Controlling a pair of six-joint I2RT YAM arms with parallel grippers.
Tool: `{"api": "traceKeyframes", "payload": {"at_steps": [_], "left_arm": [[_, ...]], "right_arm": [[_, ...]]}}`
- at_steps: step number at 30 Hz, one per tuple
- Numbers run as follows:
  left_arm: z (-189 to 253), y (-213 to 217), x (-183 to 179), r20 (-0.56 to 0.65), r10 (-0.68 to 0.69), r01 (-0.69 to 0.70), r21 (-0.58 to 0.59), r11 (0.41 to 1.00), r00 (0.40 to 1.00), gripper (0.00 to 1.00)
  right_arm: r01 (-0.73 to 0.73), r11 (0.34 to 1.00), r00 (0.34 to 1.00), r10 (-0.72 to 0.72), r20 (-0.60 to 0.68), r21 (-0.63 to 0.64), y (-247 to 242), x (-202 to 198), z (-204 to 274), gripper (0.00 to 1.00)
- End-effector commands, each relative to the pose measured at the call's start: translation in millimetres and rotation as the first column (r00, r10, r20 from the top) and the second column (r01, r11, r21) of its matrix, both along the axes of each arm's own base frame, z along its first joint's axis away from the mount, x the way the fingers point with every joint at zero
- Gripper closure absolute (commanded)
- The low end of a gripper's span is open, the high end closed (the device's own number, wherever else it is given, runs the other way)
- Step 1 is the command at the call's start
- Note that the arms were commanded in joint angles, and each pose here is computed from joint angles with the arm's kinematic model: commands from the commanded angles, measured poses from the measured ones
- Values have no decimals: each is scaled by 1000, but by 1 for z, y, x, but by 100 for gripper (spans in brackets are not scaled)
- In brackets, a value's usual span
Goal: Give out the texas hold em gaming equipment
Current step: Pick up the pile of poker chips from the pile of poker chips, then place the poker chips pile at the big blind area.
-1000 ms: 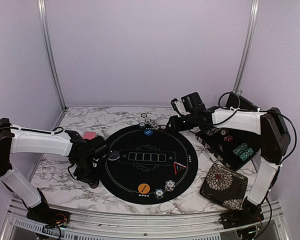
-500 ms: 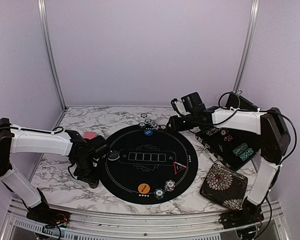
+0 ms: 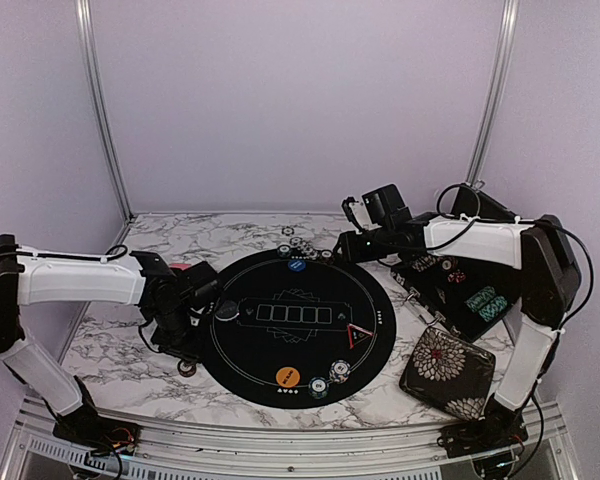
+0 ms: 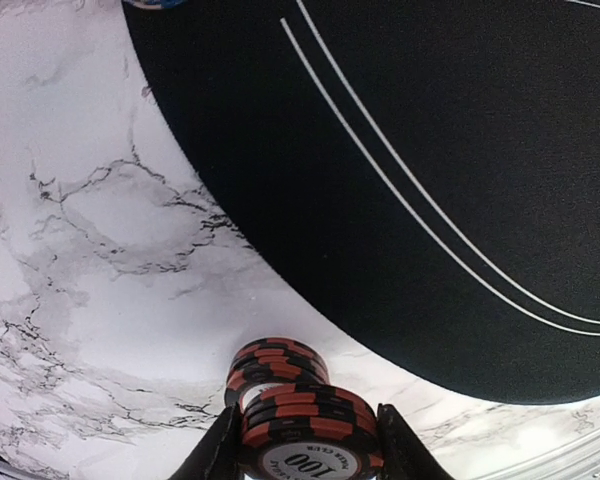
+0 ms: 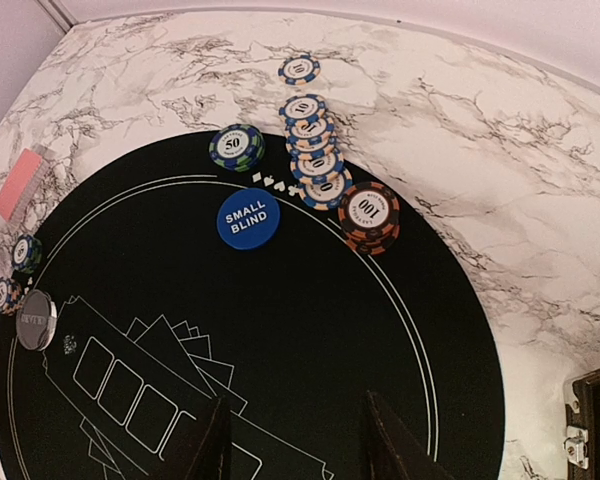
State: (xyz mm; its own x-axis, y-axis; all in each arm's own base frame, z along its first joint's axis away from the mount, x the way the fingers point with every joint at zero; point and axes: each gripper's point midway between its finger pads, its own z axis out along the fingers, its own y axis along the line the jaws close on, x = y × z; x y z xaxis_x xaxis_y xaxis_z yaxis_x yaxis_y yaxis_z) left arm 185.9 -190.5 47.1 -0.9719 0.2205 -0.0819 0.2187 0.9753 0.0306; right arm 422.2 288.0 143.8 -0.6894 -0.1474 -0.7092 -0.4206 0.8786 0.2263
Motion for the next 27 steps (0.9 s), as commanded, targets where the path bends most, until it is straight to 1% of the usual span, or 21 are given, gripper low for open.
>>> {"api": "traceKeyframes", "payload": {"at_steps": [1, 9, 13, 27], "left_arm": [[7, -7, 2, -6, -37, 37, 23, 999, 999, 60], [15, -44, 12, -2, -111, 111, 8, 994, 994, 60], [14, -64, 11, -14, -153, 153, 6, 988, 988, 60], [-7, -134, -23, -59, -266, 266, -8, 964, 962, 60]], "right_arm": [[15, 1000, 1000, -15, 23, -1, -4, -2, 10, 58], [38, 999, 999, -38, 32, -1, -19, -9, 15, 58], [47, 999, 998, -47, 37, -6, -26, -12, 16, 58], [38, 999, 999, -37, 38, -6, -38, -30, 16, 58]]}}
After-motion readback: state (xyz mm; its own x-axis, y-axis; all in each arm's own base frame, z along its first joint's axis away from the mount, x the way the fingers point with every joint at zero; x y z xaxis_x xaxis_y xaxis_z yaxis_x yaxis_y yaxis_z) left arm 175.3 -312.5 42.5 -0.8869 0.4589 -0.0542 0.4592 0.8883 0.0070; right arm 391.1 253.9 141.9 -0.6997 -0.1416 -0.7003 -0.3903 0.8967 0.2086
